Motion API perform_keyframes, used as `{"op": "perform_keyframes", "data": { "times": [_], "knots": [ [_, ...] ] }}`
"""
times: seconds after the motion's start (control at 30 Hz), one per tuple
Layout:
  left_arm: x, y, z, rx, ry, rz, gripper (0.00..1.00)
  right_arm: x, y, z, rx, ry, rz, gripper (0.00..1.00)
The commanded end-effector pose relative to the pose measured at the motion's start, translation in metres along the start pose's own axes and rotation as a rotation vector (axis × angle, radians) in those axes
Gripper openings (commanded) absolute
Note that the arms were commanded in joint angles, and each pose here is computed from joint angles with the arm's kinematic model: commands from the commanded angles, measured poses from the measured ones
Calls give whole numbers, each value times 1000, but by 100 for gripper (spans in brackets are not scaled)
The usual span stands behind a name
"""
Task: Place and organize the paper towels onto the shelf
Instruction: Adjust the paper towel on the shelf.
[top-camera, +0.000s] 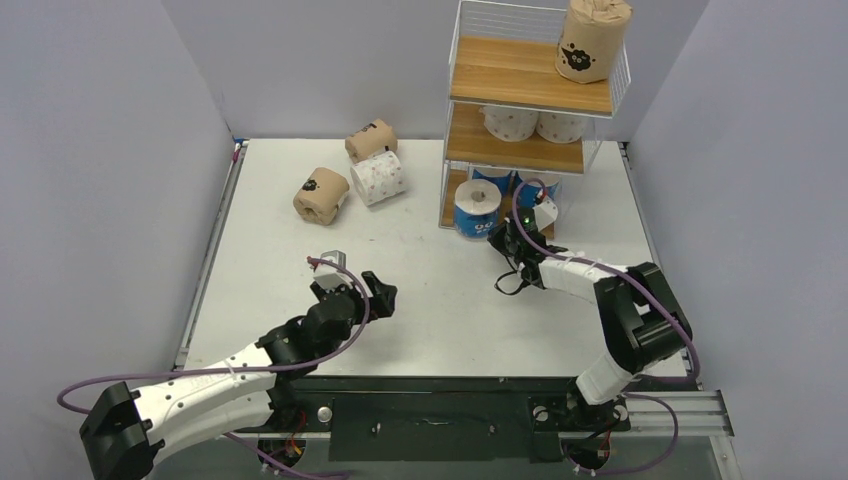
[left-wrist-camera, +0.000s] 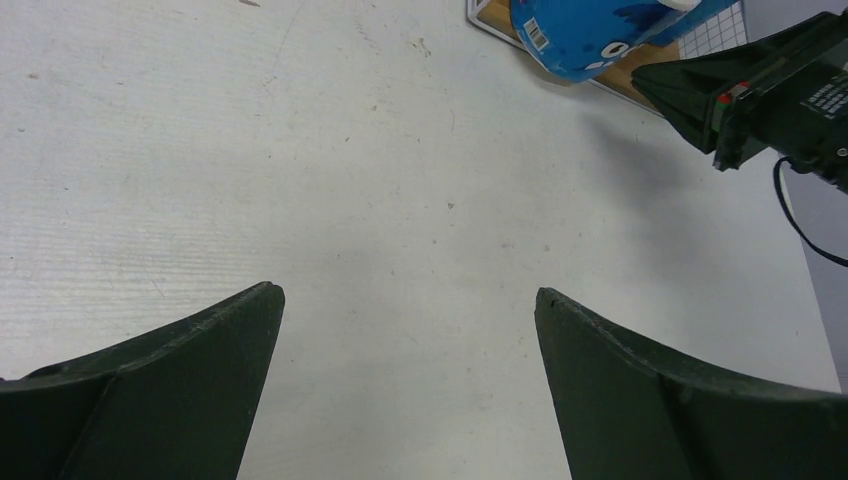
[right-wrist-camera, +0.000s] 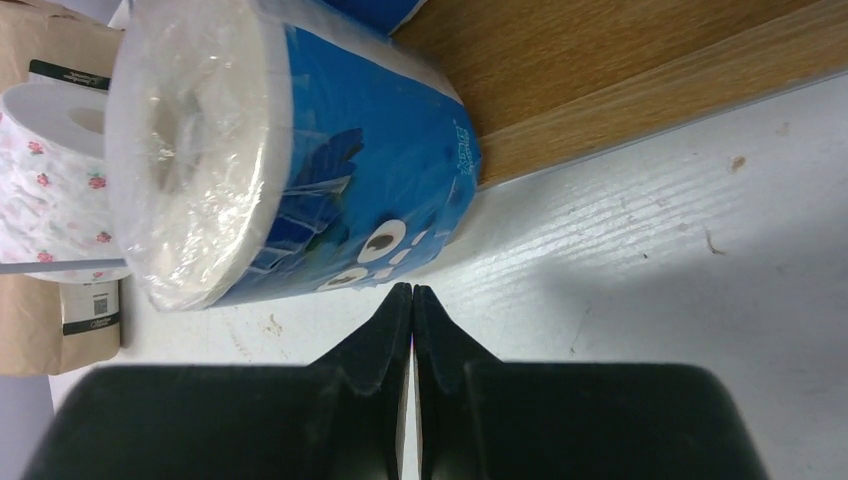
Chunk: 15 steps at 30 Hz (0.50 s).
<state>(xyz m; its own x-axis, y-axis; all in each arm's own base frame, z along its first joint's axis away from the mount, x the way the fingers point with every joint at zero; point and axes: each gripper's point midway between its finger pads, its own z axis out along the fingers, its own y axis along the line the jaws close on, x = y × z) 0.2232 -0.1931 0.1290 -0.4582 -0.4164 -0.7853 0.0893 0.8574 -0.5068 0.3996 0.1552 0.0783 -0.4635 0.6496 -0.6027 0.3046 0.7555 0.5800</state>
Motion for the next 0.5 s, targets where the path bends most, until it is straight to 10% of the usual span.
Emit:
{"op": "perform_keyframes", "data": {
  "times": [0.0,0.47],
  "knots": [
    [-13,-4,-3,15,-43,-26,96,-22,36,13,-111,-65,80,0],
    [-14,5,-5,-18,-44,12,96,-12,42,46,-98,-43,114,0]
  ]
}}
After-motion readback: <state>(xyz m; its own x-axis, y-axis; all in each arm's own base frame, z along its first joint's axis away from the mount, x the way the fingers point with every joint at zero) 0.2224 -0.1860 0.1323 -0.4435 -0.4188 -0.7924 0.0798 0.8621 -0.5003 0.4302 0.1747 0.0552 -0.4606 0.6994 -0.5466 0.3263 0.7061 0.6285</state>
